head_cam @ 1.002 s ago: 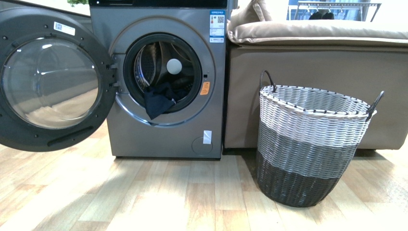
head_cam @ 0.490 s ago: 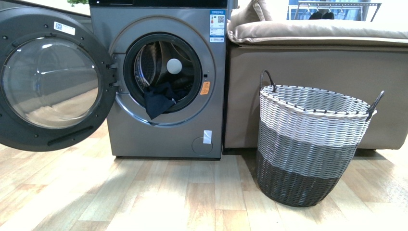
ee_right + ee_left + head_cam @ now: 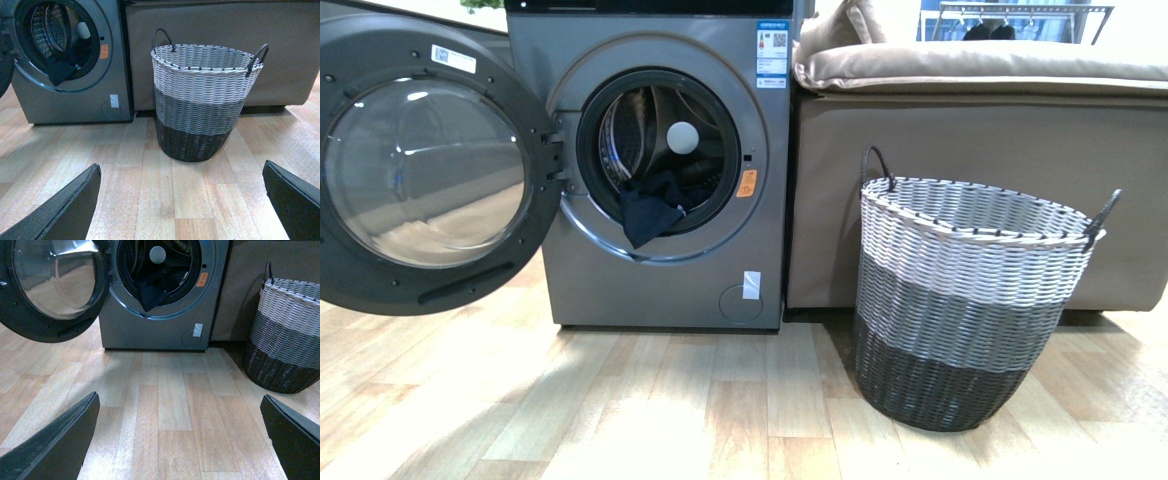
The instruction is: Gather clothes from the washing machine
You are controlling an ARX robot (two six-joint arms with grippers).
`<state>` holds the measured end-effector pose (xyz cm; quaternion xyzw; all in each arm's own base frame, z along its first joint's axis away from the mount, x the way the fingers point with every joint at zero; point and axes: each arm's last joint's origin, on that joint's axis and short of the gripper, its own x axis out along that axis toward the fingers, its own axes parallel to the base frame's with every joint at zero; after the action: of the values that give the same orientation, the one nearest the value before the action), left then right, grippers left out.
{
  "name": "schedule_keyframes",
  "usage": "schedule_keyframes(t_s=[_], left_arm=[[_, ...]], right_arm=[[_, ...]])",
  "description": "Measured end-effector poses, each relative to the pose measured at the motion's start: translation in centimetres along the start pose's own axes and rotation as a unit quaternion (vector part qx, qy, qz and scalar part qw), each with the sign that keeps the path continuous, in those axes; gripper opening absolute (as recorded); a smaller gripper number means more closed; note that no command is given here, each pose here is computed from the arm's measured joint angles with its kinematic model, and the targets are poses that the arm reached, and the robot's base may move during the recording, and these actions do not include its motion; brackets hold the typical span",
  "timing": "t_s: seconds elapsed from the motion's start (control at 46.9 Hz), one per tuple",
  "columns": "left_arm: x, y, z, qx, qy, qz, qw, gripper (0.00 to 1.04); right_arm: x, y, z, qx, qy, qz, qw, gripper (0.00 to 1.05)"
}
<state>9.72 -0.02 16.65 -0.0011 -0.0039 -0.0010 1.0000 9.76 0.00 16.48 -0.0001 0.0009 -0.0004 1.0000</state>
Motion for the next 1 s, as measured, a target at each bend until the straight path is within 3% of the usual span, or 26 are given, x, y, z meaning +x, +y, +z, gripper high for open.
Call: schedule_keyframes(t_s=[1.002], left_arm=[[0.00, 0.01, 0.00, 0.000, 0.000, 0.001, 1.000, 0.98]], right_arm=[[0.00, 0.00, 0.01, 0.000, 0.000, 0.001, 1.000, 0.97]])
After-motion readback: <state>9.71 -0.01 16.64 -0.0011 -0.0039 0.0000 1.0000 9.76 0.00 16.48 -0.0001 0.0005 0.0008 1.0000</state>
